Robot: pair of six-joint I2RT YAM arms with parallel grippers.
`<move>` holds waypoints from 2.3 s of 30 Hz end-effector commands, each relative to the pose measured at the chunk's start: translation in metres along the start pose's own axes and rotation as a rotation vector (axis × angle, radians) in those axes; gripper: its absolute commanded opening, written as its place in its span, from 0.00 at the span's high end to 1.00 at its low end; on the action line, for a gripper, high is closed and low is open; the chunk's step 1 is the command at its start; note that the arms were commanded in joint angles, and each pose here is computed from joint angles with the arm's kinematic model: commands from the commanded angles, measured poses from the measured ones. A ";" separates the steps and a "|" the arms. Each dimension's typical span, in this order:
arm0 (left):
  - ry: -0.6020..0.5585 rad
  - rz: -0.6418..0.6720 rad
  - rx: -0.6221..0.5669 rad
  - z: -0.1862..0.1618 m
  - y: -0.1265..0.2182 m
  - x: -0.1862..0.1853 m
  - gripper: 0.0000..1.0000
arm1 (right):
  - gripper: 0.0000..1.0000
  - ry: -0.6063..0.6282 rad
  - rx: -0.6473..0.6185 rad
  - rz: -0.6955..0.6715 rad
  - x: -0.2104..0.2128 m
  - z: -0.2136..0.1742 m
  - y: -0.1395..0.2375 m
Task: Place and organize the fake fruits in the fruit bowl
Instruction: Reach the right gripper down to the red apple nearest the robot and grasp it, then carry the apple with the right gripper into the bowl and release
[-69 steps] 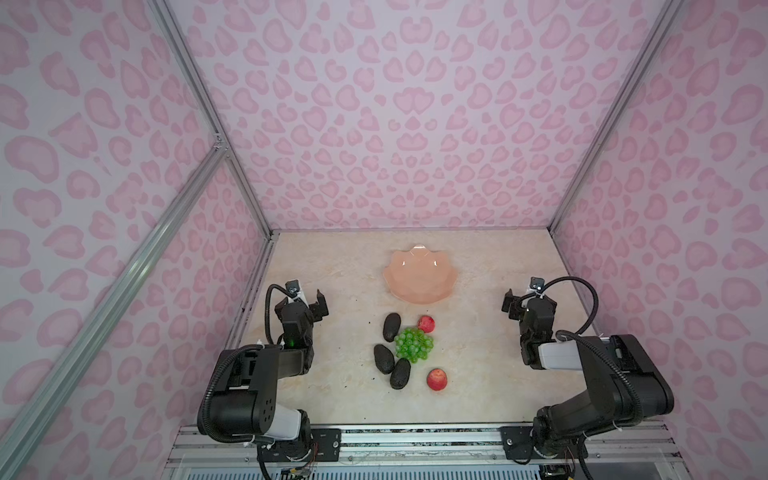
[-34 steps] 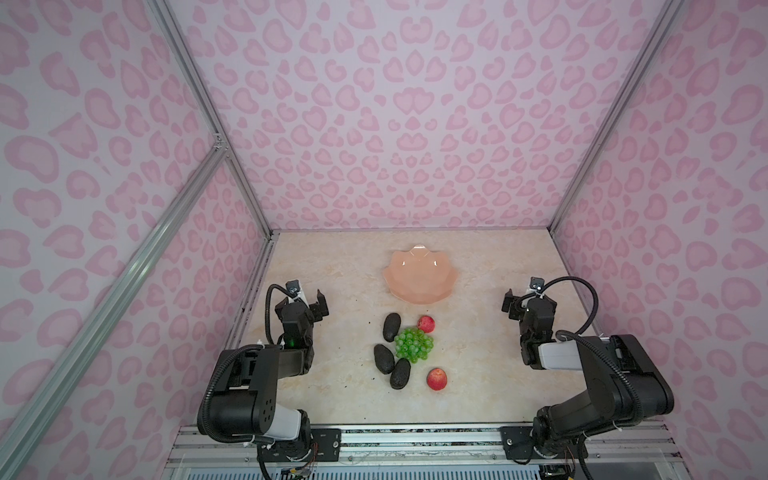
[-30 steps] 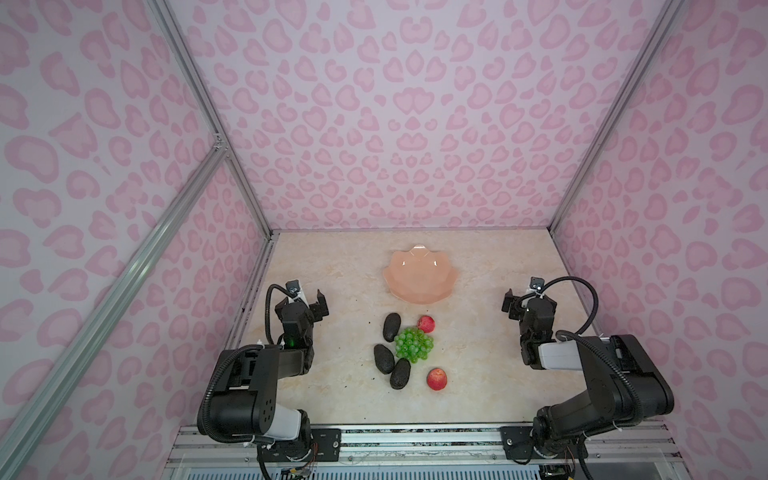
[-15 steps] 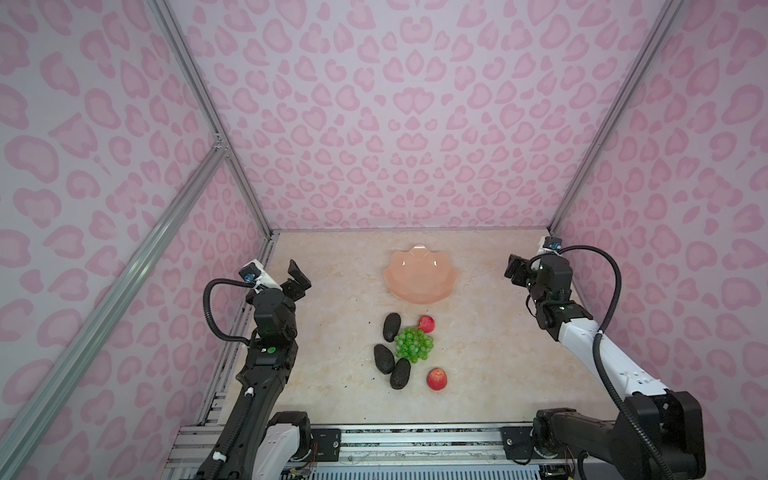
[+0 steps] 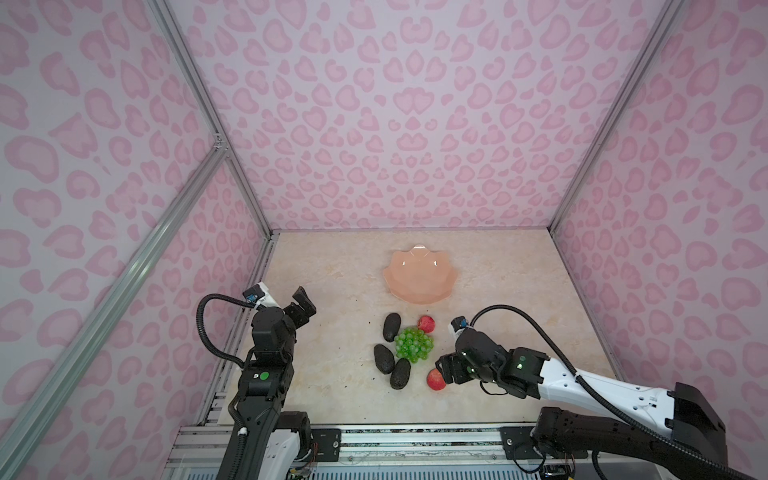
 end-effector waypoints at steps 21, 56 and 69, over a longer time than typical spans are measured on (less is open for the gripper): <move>0.010 -0.022 -0.019 0.004 0.013 0.000 0.03 | 0.52 0.044 0.092 -0.182 0.020 -0.021 -0.037; 0.075 0.008 0.048 -0.008 0.060 0.019 0.02 | 0.56 0.138 -0.074 -0.344 -0.064 0.257 -0.153; 0.136 0.071 0.173 -0.014 0.070 0.021 0.04 | 0.52 0.116 0.013 -0.343 -0.092 0.253 -0.212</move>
Point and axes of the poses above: each gripper's point midway between its finger pads, its own y axis back along the fingers, its own x axis along the line the jaws close on, z = x × y, the point moved 6 cm from there along y, back along the fingers, and after that the axes turned 9 degrees about y, right-handed, at the moved point
